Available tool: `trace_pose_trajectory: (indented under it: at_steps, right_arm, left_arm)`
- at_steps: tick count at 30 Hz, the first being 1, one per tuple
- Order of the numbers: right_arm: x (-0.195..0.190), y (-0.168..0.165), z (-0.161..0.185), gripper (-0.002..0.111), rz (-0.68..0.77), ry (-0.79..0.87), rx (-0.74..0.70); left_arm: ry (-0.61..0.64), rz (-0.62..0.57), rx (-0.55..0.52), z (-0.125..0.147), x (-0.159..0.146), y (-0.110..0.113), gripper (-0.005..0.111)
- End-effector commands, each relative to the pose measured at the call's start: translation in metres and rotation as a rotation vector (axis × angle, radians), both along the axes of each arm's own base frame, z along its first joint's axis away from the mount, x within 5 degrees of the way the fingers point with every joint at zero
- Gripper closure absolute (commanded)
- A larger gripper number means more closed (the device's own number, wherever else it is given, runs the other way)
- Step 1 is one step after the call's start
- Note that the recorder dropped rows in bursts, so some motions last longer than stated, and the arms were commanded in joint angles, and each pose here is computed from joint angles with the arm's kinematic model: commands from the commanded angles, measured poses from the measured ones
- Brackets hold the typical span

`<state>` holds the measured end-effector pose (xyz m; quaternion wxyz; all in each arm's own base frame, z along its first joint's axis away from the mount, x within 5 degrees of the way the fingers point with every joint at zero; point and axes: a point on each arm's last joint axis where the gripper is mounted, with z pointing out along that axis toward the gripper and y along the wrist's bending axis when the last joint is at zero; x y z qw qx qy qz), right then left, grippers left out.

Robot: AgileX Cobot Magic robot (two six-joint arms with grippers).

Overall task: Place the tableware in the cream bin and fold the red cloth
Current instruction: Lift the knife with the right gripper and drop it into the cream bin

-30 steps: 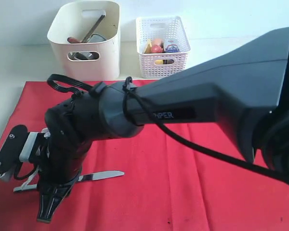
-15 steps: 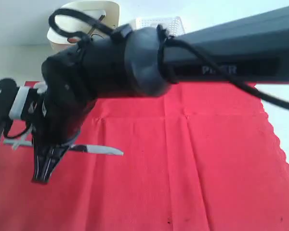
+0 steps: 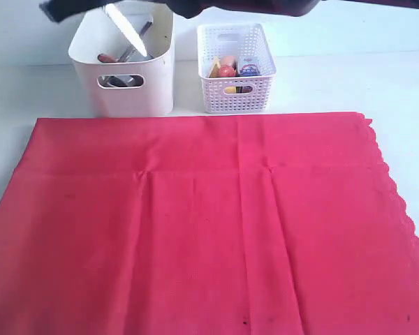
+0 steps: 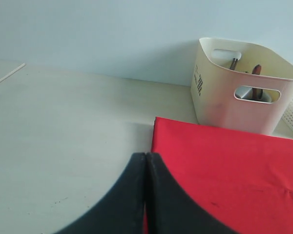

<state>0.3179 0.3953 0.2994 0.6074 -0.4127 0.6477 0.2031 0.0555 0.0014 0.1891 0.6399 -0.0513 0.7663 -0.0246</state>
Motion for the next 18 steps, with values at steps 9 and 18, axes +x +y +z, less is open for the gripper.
trace_pose_trajectory:
  at_steps: [9,18]
  right_arm:
    - [0.06,0.024,-0.05,0.108,-0.077,-0.074,0.185]
    - [0.075,0.028,-0.077,0.059,-0.176,0.004,0.215]
  left_arm:
    - [-0.011,0.002,-0.006,0.001,0.0,0.0,0.105]
    - [-0.011,0.002,-0.006,0.001,0.0,0.0,0.105]
